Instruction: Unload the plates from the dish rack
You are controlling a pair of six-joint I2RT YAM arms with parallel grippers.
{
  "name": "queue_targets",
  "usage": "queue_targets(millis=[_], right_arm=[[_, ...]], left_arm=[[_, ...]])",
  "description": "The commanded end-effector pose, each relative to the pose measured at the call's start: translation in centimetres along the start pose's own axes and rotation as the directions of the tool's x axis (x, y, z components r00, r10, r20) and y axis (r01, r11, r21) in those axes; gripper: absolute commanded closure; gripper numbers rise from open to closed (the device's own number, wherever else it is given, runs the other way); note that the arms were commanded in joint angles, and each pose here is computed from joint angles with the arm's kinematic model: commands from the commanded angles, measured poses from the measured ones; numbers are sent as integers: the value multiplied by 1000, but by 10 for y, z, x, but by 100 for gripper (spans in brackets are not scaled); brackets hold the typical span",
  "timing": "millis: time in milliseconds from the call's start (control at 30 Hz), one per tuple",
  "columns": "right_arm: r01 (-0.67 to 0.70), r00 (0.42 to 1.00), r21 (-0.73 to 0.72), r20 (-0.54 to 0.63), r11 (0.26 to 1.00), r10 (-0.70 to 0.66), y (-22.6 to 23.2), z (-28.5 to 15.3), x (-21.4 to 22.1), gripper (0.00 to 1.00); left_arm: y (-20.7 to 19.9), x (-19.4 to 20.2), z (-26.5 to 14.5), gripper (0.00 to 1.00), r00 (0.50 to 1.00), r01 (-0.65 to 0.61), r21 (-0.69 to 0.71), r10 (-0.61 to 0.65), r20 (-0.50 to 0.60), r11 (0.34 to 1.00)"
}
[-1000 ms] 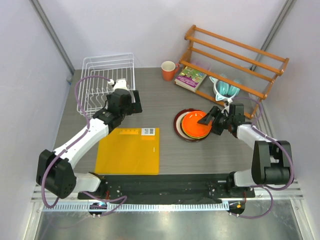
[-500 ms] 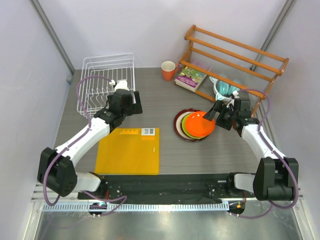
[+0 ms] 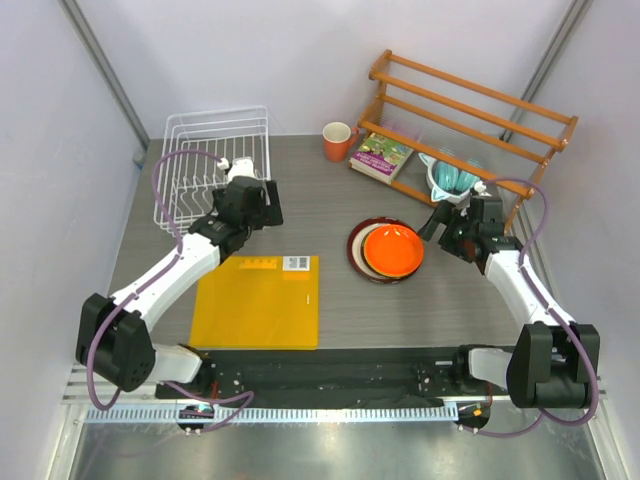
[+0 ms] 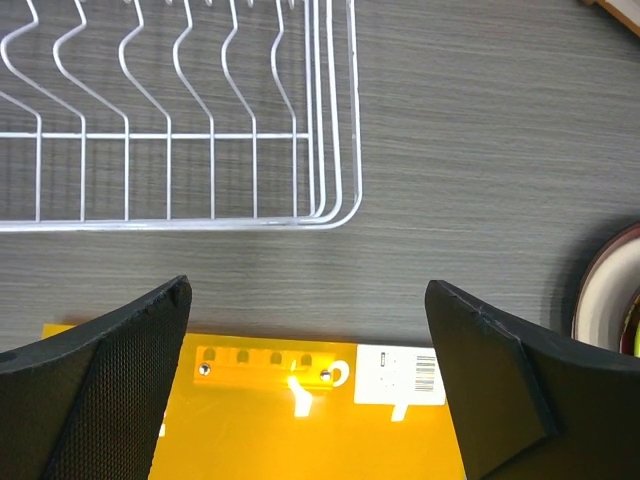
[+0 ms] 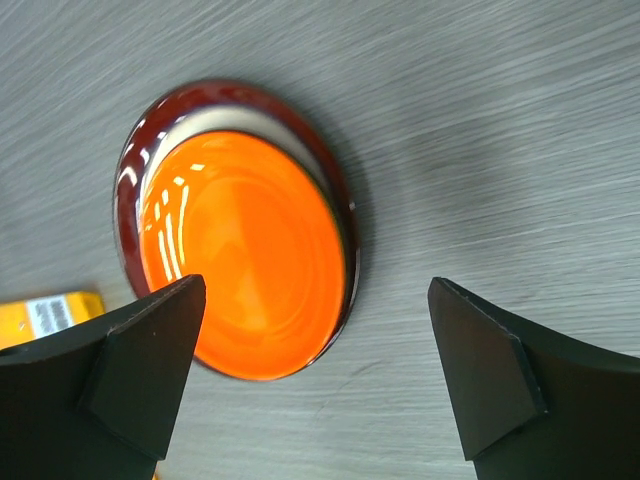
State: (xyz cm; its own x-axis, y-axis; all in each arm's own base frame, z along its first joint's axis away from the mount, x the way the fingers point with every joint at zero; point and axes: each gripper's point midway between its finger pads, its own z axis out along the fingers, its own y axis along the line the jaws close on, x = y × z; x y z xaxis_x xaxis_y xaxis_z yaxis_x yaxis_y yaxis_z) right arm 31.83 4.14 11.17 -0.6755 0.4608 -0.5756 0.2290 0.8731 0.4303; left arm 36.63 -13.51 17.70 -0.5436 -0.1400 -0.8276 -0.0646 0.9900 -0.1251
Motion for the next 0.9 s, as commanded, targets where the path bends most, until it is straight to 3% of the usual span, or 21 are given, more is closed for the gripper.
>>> queue_targets(millis=[0,67,200,333,567,867], right_arm=[[-7,984,45,177,999,-1,-1,0,-42,0],[-8,970,50,243,999,-5,0,2,-51,0],[48,932,194,345,980,-114,-13,4,-63,0],[121,836,353,468,928,-287,-16,-7,-73,0],[130,722,444,570,886,-391,-32,-10,-61,0],[157,747,473,518,867,-418,-40,4,-43,0]], left_arm=[[-3,-35,-6,1,996,27,-9,-26,90,1000],[-2,-46,-11,0,992,43,-18,-41,124,999],[-2,-56,-16,1,988,34,-15,-32,148,999],[8,-55,-15,0,985,-7,-62,18,170,998],[12,-32,3,1,978,-104,-49,111,178,993],[22,-22,10,0,981,-86,-99,102,163,991]])
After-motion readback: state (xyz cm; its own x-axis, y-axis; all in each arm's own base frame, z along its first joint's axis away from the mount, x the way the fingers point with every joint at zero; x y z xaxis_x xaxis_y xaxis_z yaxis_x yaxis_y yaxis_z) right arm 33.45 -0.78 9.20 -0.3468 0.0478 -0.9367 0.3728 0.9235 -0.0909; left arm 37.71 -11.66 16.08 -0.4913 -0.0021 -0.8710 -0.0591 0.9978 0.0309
